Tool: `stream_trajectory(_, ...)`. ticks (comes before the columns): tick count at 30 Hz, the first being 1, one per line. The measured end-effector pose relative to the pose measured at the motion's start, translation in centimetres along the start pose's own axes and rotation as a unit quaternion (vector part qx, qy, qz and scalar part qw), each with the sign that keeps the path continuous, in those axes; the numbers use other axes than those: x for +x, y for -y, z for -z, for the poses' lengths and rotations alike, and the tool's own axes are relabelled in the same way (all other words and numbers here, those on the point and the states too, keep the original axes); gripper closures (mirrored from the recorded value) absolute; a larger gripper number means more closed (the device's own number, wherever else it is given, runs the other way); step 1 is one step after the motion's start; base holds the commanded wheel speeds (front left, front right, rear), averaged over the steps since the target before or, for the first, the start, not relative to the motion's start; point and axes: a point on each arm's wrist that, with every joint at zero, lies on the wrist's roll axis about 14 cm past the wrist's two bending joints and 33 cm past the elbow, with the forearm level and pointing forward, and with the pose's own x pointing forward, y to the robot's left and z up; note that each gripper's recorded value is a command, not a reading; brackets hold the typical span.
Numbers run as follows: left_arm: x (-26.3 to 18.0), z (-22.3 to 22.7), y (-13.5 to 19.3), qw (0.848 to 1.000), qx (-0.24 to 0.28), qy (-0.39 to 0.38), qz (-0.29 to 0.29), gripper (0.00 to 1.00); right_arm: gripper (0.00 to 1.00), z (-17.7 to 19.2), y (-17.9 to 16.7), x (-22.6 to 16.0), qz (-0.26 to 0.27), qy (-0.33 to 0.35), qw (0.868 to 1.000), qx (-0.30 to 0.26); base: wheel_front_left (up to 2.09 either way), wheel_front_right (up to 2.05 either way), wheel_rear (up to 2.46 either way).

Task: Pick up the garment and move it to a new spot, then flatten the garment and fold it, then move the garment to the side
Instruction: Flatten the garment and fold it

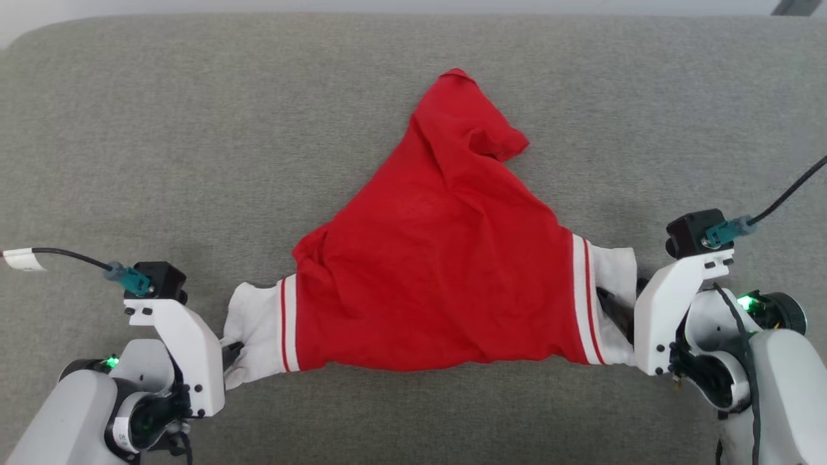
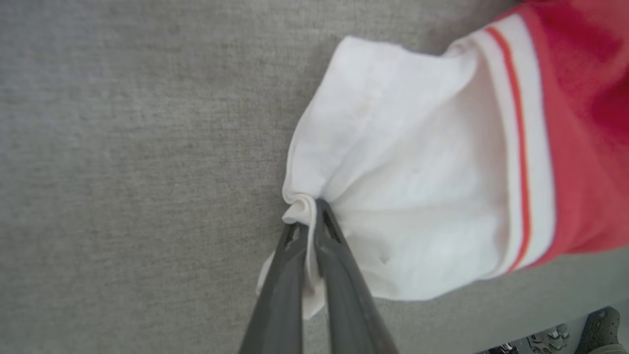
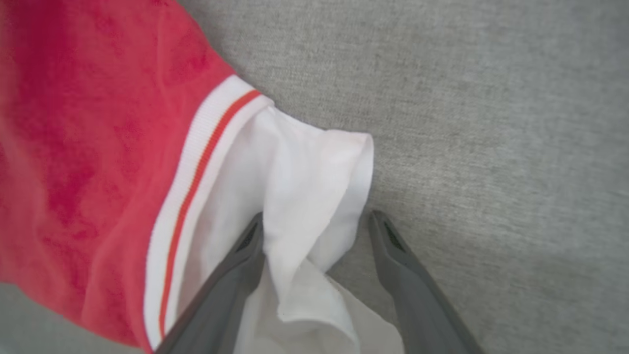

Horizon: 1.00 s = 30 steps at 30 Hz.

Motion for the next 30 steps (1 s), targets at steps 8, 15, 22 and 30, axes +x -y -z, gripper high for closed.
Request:
stream_trajectory(8, -0.3, 0.3, -0.3, 1.0, -0.01, 0.008, 0.001, 1.0, 1.0, 1.4, -0.6, 1.9, -0.01, -0.066, 0.997, -0.032, 0.0, 0.0, 0.0)
stream_trajectory(15, -1.1, -0.5, -0.2, 1.0, -0.013, 0.021, 0.008, 1.0, 1.0, 0.3, -0.1, 1.4, -0.014, -0.061, 0.998, -0.016, 0.0, 0.0, 0.0)
stream_trajectory(22, -4.6, -5.8, 0.0, 0.997, 0.01, 0.075, 0.008, 1.0, 1.0, -4.4, -1.1, -1.4, -0.035, -0.003, 0.999, -0.016, 0.0, 0.0, 0.0)
stream_trajectory(30, -11.0, -13.2, 1.2, 0.987, 0.055, 0.153, -0.002, 1.0, 1.0, -11.0, -2.9, -5.7, -0.058, 0.085, 0.994, -0.044, 0.0, 0.0, 0.0)
